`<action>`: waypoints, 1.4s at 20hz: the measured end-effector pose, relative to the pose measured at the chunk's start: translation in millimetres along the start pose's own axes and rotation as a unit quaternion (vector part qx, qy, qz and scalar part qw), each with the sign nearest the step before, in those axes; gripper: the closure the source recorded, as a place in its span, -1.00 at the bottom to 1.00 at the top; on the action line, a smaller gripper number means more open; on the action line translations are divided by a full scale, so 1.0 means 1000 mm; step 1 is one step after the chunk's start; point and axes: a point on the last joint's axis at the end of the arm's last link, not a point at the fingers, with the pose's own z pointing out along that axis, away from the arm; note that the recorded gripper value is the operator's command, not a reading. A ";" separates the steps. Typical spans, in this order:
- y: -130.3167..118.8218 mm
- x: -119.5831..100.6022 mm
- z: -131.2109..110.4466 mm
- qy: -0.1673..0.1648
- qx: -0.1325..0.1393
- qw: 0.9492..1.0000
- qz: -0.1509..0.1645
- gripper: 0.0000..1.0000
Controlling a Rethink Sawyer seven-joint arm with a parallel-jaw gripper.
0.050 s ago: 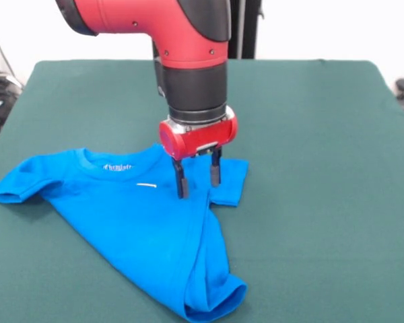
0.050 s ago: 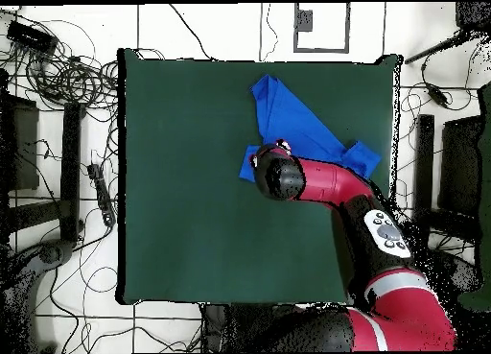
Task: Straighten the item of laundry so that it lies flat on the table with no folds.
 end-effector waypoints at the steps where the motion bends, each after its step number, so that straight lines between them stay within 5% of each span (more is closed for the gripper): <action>1: 0.001 0.001 0.001 0.001 -0.001 1.000 0.000 -1.00; 28: 0.012 0.021 0.016 0.040 0.006 0.999 0.005 -1.00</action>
